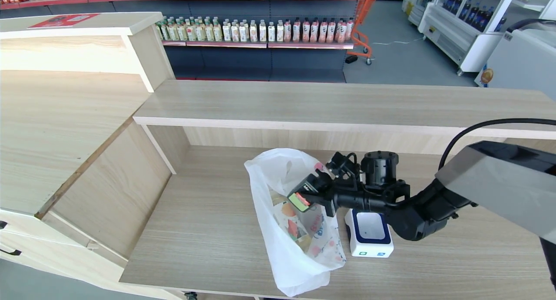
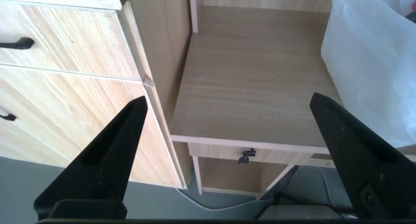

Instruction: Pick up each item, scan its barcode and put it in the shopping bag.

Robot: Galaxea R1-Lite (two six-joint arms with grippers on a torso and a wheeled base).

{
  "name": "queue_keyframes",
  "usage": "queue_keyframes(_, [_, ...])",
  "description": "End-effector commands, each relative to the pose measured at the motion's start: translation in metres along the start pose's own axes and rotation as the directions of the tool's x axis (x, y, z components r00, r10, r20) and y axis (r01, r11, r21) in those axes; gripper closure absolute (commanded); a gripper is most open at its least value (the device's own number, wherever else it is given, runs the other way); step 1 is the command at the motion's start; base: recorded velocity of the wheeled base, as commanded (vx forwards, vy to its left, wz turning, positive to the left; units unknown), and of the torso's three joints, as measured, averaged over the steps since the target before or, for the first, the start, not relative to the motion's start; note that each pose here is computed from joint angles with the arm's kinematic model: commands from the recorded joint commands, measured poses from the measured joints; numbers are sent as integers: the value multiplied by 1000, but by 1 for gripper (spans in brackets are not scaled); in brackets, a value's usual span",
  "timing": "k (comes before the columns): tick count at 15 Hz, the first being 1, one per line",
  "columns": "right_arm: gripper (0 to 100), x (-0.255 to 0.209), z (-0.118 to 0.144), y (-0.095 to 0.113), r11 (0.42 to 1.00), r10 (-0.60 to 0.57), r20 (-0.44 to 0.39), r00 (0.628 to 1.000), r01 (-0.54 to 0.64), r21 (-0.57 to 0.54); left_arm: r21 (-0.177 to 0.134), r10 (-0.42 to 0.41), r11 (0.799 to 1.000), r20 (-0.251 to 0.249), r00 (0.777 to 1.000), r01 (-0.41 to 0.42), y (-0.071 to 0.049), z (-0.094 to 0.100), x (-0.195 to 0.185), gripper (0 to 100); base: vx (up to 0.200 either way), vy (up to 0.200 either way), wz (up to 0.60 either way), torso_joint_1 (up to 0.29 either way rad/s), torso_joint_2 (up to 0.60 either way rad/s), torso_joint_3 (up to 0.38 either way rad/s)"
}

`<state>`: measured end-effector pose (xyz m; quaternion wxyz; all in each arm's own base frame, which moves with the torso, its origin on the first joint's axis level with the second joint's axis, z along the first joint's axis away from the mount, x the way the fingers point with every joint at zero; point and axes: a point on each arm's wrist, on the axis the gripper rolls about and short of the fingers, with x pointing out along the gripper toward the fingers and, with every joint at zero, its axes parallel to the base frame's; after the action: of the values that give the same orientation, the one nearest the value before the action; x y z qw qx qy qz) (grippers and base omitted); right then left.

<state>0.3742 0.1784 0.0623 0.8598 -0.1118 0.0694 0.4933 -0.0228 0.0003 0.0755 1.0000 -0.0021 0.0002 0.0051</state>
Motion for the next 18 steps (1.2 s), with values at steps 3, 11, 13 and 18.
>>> queue_keyframes(3, [100, 19, -28, -4, 994, 14, -36, 999, -18, -110, 0, 1, 1000, 0, 1000, -1, 0, 0, 0, 0, 0, 0, 0, 0, 0, 0])
queue_keyframes(11, [100, 19, -30, -16, 979, -137, -69, 988, 125, -160, 0, 1, 1000, 0, 1000, -1, 0, 0, 0, 0, 0, 0, 0, 0, 0, 0])
queue_keyframes(13, [0, 19, -26, -16, 982, -129, -59, 990, 119, -149, 0, 1, 1000, 0, 1000, -1, 0, 0, 0, 0, 0, 0, 0, 0, 0, 0])
queue_keyframes(18, [0, -8, 24, -9, 982, -130, 5, 991, 129, 136, 0, 1, 1000, 0, 1000, -1, 0, 0, 0, 0, 0, 0, 0, 0, 0, 0])
